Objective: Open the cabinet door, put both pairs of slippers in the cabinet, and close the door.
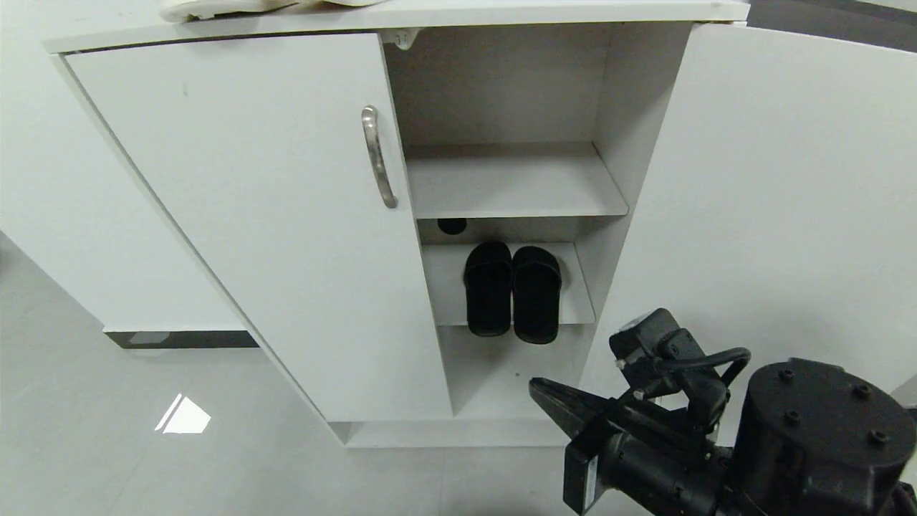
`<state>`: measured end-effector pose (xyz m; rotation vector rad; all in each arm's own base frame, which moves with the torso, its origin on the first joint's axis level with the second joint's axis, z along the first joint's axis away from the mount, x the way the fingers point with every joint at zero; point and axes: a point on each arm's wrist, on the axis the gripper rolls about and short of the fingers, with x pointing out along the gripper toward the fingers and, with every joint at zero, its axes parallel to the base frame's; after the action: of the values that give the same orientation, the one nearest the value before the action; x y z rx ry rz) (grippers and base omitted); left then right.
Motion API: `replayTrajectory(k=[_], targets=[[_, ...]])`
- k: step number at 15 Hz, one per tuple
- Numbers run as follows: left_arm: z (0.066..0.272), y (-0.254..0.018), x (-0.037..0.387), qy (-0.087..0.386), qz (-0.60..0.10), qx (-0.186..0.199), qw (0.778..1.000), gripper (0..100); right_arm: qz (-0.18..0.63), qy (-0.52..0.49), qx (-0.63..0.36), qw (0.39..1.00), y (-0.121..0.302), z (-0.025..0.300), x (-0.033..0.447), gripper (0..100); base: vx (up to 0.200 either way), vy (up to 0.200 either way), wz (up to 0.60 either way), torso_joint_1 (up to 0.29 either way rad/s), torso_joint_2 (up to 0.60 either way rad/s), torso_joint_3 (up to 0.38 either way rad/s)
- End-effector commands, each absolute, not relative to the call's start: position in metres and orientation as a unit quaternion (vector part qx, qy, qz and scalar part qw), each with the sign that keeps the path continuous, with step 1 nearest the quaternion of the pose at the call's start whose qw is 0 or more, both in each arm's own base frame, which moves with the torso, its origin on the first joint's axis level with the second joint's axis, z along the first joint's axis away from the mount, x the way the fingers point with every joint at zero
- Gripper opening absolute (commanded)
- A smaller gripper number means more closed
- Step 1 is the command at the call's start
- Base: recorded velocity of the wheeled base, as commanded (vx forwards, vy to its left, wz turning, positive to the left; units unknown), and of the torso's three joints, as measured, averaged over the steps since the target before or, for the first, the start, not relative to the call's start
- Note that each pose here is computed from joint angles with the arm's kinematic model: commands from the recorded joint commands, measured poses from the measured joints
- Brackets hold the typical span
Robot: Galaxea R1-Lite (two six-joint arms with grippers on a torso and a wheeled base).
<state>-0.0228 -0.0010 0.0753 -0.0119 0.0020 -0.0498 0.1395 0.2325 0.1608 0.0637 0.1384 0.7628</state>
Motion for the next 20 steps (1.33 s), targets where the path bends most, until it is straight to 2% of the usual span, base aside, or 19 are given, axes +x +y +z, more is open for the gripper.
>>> replayTrajectory(k=[1,5,7,10,15,20], targets=[[0.075,-0.001,-0.023,0.002,-0.025,-0.006,1.0,0,0.379,0.072,0.028,0.922,0.228,0.159,0.135,0,0.0,0.0,0.0,0.002,0.01,0.203],[0.075,-0.001,-0.023,0.002,-0.023,-0.007,1.0,0,0.407,0.082,0.023,0.91,0.221,0.155,0.13,0,0.0,0.0,0.0,0.002,0.0,0.2],[0.075,-0.001,-0.023,0.002,-0.024,-0.003,1.0,0,0.453,0.087,0.026,0.887,0.21,0.155,0.122,0,0.0,0.0,0.0,-0.002,0.0,0.171],[0.075,-0.001,-0.023,0.001,-0.024,-0.003,1.0,0,0.535,0.099,0.026,0.838,0.192,0.152,0.108,0,0.0,0.0,0.0,-0.001,0.0,0.022],[0.075,-0.001,-0.023,0.002,-0.024,-0.005,1.0,0,0.582,0.122,0.015,0.804,0.178,0.141,0.101,0,0.0,0.0,0.0,0.0,0.0,0.0],[0.075,-0.001,-0.023,0.002,-0.024,-0.004,1.0,0,0.582,0.122,0.014,0.804,0.177,0.14,0.103,0,0.0,0.2,0.0,0.005,0.0,0.002]])
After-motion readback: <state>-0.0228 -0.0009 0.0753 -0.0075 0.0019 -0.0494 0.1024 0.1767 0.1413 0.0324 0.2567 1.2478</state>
